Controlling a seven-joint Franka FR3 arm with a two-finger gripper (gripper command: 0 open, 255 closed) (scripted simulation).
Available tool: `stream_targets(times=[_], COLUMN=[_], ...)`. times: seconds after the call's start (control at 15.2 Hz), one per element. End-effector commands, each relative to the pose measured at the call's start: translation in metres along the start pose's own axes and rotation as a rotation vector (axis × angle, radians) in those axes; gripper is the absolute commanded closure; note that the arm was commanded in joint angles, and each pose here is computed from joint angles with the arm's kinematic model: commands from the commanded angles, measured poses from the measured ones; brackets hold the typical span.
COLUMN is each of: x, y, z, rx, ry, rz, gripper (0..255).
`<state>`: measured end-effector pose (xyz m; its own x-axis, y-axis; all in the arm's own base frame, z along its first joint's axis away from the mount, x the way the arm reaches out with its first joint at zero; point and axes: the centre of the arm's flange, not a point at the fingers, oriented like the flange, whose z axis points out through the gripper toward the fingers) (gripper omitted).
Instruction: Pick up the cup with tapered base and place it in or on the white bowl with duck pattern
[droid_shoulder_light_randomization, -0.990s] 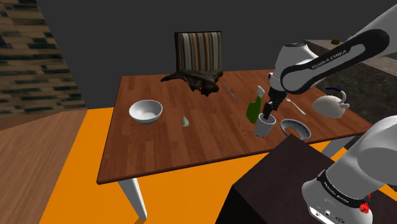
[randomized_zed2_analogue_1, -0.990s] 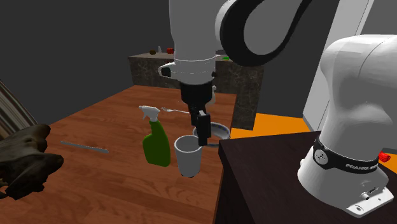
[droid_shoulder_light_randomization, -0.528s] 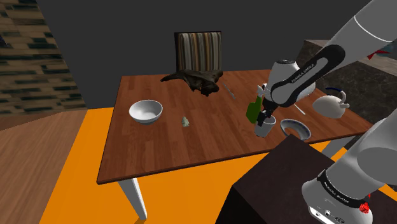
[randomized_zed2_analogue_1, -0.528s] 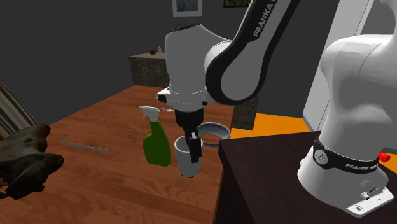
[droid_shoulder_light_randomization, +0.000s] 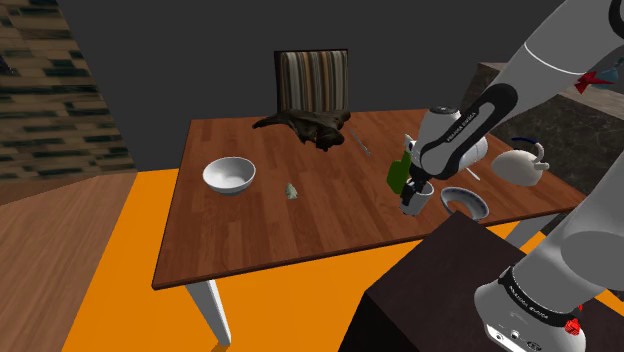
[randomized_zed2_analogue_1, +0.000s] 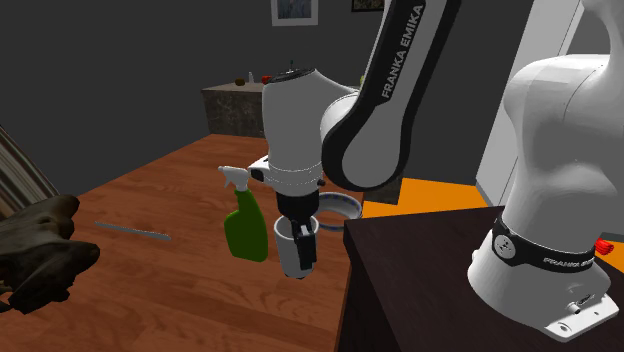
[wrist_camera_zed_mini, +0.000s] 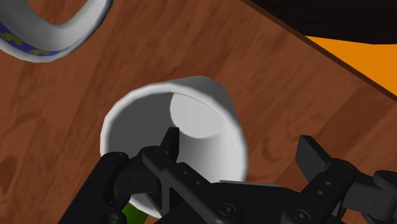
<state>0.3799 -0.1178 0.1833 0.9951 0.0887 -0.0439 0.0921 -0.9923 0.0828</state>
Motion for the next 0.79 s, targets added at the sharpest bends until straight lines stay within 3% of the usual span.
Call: stream_targets(times=[0.0, 0.26, 0.33, 0.73], x=[0.0, 0.0, 0.0, 0.0], y=[0.0006, 0.0005, 0.0005, 0.0005], z=[0.001, 0.0009, 0.0009, 0.0009], rx=[0.0, 0.0, 0.0, 0.0], ry=[0.0, 0.0, 0.0, 0.0], rz=[0.0, 0.0, 0.0, 0.0], gripper=[0, 0, 255, 255])
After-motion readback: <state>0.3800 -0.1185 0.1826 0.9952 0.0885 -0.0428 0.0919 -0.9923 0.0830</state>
